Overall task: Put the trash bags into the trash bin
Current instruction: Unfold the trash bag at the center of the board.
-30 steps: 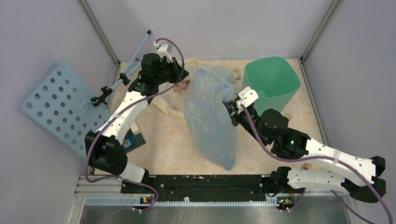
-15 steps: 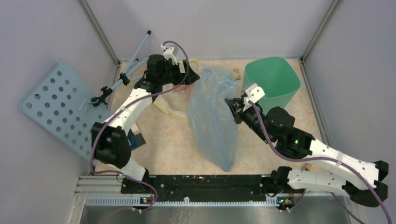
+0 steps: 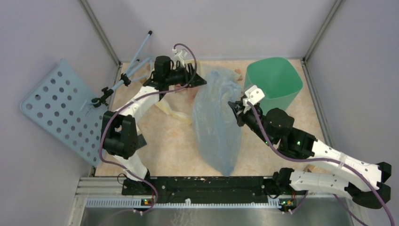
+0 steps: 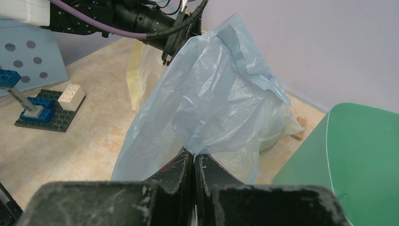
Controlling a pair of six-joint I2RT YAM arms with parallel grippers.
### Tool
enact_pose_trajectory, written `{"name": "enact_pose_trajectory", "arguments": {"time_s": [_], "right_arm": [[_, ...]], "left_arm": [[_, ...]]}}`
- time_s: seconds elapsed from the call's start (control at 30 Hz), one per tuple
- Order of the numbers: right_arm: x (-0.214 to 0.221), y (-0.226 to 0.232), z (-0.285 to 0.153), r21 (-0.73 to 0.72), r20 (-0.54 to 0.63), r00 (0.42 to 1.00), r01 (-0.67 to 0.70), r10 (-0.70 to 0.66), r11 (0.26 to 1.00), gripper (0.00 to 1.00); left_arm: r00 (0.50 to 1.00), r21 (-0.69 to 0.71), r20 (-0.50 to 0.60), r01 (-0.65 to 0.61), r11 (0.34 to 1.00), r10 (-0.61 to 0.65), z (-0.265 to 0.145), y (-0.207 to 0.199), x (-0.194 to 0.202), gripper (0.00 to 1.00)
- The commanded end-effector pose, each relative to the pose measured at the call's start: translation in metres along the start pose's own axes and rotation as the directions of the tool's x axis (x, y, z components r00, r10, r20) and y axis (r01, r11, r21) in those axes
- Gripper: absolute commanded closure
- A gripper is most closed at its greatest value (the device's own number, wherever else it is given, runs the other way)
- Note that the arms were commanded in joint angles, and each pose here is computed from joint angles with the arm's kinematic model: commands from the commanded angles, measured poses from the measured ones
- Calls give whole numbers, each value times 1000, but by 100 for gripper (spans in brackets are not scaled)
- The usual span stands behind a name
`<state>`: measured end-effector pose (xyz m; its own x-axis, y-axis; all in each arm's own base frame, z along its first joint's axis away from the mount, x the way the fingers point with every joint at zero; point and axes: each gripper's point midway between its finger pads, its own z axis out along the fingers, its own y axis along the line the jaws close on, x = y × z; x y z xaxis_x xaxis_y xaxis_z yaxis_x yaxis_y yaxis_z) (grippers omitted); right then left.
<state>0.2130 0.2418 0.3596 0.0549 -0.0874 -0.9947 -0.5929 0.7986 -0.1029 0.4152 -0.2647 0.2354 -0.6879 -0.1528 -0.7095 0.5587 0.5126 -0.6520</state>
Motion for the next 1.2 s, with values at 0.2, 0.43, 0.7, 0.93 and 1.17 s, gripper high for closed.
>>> {"name": "enact_pose_trajectory", "arguments": {"time_s": [0.2, 0.43, 0.7, 0.93, 1.17], "right_arm": [[-20, -13, -10, 40, 38, 998, -60, 59, 997, 100], [-24, -25, -24, 67, 61, 994, -90, 86, 994, 100], [-30, -33, -36, 72, 75, 993, -94, 88, 993, 100], [-41, -56, -42, 191, 92, 992, -106, 90, 976, 100], [-79, -68, -36, 250, 170, 983, -113, 71, 962, 100]], "left_arm": [[998, 187, 51, -48, 981, 39, -12, -32, -21, 100], [993, 182, 91, -89, 979, 74, -28, -51, -33, 100], [980, 167, 153, -154, 974, 129, -56, -82, -46, 100], [959, 219, 254, -186, 958, 128, -88, -127, -60, 100], [915, 228, 373, -250, 941, 153, -119, -172, -88, 100]]}}
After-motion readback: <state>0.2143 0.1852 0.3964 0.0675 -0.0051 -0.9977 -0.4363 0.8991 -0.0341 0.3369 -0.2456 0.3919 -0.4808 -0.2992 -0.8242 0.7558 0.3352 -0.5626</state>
